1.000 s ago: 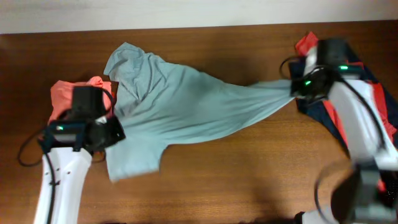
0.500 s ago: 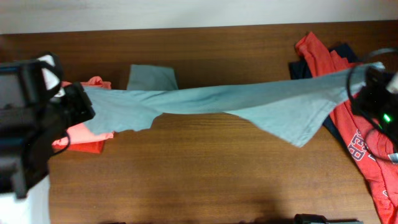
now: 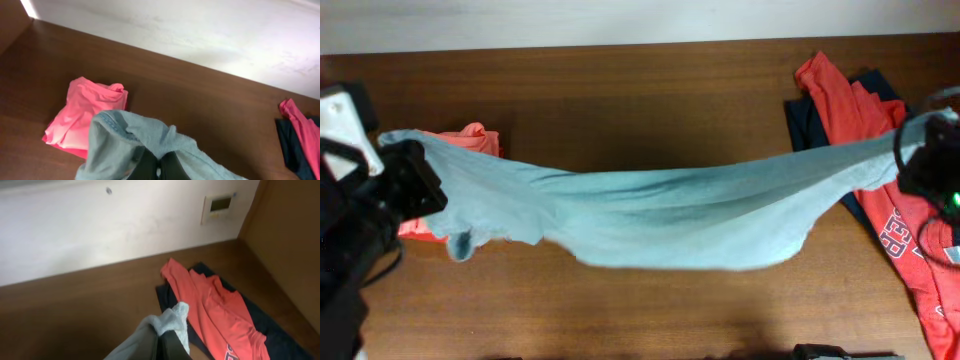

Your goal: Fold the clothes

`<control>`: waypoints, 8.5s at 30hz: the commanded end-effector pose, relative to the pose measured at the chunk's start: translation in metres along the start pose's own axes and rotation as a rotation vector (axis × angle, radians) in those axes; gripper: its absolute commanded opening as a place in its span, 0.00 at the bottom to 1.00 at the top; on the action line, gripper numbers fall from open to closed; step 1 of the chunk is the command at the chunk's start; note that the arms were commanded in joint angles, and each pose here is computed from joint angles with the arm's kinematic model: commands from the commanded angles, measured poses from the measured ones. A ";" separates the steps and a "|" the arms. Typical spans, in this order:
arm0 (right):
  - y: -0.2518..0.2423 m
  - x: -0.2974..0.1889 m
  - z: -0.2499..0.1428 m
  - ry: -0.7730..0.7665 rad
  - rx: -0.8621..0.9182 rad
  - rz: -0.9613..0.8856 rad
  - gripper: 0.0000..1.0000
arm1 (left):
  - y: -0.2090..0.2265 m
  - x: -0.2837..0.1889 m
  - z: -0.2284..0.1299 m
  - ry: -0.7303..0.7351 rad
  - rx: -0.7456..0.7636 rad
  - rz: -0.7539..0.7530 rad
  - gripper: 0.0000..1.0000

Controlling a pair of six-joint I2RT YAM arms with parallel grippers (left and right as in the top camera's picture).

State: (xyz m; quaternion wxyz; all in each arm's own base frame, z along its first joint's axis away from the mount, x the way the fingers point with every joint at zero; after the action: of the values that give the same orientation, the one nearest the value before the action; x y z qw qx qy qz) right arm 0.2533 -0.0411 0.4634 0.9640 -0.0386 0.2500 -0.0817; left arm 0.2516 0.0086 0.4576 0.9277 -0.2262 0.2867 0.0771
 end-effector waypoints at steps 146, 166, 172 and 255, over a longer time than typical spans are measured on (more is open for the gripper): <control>0.021 0.235 -0.291 1.046 0.037 0.075 0.04 | 0.078 0.230 -0.194 0.687 0.151 0.098 0.00; 0.013 0.282 -0.251 0.787 0.043 0.046 0.04 | 0.068 0.268 -0.172 0.553 0.159 0.055 0.00; 0.011 0.297 -0.240 0.715 0.042 0.038 0.05 | 0.077 0.297 -0.186 0.591 0.155 0.070 0.00; 0.040 0.345 -0.247 0.666 -0.030 0.236 0.43 | 0.090 0.361 -0.245 0.701 0.142 0.132 0.36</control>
State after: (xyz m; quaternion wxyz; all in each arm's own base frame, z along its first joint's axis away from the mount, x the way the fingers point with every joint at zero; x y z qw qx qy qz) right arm 0.4330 -0.0696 0.0730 0.8274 0.0084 0.5612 0.0219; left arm 0.4053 -0.0134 0.0491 0.7892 -0.1573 0.5920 0.0441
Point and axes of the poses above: each gripper's point midway between its finger pads, its own x axis out along the fingers, its own y axis along the line the jaws close on, z = x × y, the point moved 1 cm from there along -x, back along the fingers, and after that the axes turned 11 degrees about -x, right-handed, at the moved point
